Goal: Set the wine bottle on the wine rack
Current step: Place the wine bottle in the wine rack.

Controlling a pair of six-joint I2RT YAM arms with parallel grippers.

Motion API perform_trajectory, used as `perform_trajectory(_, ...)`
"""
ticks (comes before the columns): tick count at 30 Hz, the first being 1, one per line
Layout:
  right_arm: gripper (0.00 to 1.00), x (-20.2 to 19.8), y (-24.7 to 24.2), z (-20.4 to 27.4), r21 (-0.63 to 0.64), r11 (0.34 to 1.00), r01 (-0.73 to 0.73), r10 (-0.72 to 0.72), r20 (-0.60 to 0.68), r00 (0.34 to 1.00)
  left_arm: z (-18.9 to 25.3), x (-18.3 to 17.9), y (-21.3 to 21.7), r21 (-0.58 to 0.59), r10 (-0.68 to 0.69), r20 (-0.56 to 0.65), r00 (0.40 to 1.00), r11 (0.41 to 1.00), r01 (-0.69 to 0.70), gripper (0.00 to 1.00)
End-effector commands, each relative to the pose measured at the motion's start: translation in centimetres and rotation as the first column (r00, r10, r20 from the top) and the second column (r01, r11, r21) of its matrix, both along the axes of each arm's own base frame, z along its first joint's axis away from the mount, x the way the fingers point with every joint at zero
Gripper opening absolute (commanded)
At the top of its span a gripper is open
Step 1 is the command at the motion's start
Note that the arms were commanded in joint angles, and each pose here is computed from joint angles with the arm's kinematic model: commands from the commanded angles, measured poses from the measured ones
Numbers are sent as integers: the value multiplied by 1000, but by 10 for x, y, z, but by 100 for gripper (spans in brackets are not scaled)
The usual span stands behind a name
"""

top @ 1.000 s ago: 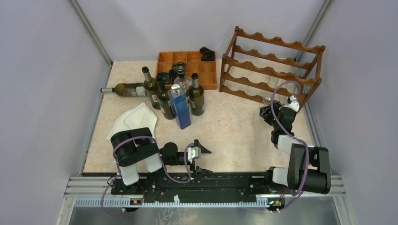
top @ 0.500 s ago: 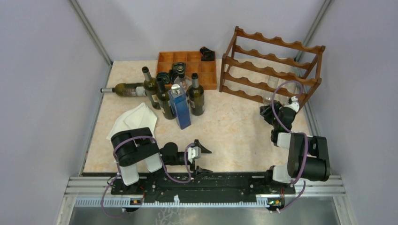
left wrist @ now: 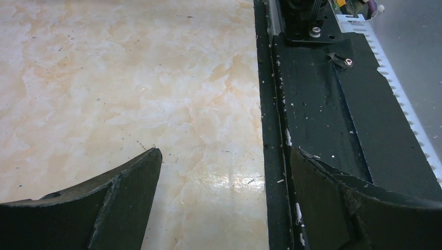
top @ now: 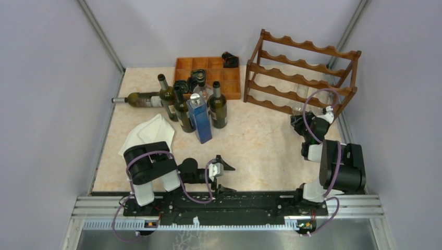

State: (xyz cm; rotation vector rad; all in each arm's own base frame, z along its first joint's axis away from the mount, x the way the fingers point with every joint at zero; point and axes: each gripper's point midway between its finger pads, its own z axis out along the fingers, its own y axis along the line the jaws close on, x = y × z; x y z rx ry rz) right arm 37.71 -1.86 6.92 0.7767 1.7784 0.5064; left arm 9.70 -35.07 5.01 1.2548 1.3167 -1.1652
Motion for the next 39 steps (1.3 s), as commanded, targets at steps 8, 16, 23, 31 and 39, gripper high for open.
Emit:
perform_trajectory(8,9,17,-7,27,-17,1000,5,-4,106,994,54,1,-12,-211,-18,106,994,977,40,99)
perform_trajectory(16,0,18,-4,23,38,999,11,-16,133,991,54,0,-12,-209,-21,106,994,977,43,99)
perform_trajectory(23,0,16,-3,21,64,998,16,-27,178,984,54,0,-12,-210,-20,106,994,977,42,99)
perform_trajectory(31,0,20,-5,30,56,998,21,-34,228,973,54,0,-13,-210,-21,108,994,977,43,99)
perform_trajectory(39,0,16,-8,35,66,997,45,-62,287,956,53,0,-13,-208,-25,107,994,977,47,99)
